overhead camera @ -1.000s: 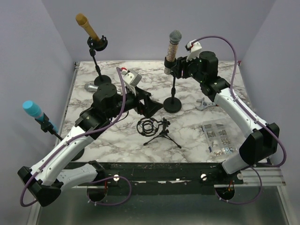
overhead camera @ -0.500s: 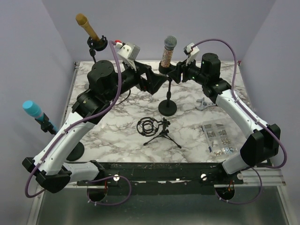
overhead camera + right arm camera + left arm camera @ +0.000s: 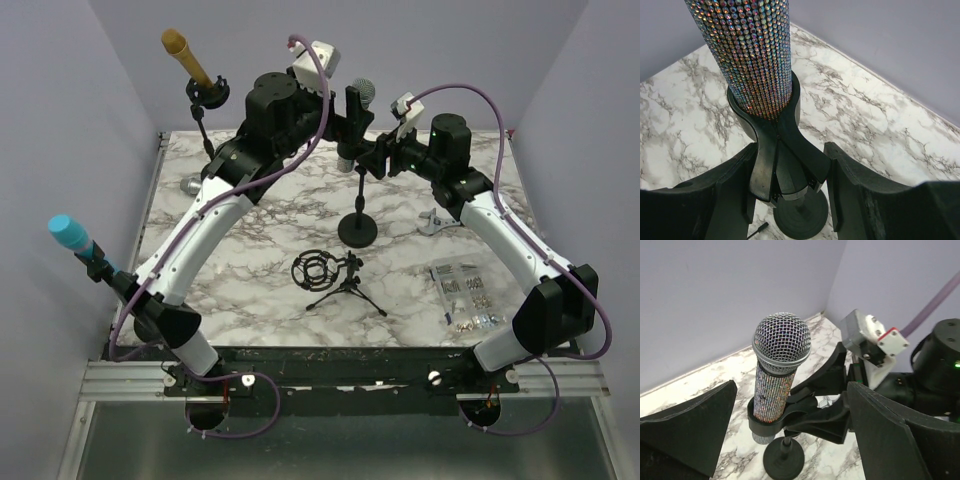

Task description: Remove the microphone from the stand

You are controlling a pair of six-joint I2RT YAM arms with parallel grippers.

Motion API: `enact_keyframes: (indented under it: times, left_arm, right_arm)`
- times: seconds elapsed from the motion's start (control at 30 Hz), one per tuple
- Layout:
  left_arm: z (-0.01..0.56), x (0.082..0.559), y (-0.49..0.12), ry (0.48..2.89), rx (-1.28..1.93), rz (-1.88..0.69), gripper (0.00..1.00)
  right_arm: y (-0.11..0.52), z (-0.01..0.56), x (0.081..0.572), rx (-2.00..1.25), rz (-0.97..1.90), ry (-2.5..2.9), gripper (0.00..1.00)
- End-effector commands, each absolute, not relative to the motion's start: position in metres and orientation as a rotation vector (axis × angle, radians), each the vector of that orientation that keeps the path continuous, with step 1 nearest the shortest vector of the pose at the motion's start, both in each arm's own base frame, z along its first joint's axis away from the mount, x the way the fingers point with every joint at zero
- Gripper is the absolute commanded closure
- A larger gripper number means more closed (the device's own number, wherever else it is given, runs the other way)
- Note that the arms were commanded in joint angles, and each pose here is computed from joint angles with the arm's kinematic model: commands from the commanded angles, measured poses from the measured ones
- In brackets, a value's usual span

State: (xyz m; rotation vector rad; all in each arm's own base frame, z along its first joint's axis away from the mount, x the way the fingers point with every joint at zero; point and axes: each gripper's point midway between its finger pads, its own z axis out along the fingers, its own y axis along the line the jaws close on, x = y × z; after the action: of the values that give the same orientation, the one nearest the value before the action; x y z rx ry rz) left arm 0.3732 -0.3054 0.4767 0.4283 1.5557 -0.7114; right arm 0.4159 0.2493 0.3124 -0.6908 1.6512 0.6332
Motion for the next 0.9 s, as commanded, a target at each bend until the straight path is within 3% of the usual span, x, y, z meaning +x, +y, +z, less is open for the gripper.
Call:
enact_keyframes:
  times: [0.0,0.43,0.7,0.87]
  left_arm:
    - [0.456,0.398,-0.310,1.593,0.446,-0.624,0.06]
    - [0.425,0.436,-0.323,1.583,0.390,-0.578,0.12]
    - [0.425,0.445,-0.333,1.553,0.397,-0.596,0.35]
    - [0.424,0.439,-0.341,1.537,0.428,-0.643,0.54]
  right_arm:
    - [0.254,0.292,0.404,-0.702,0.702,1.724,0.66]
    - [0.252,0.281,0.409,-0.704,0.678,1.750,0.60]
    - [0.252,0.286,0.407,-0.709,0.684,1.739,0.54]
    - [0.251,0.291,0.406,-0.696,0.686,1.727,0.36]
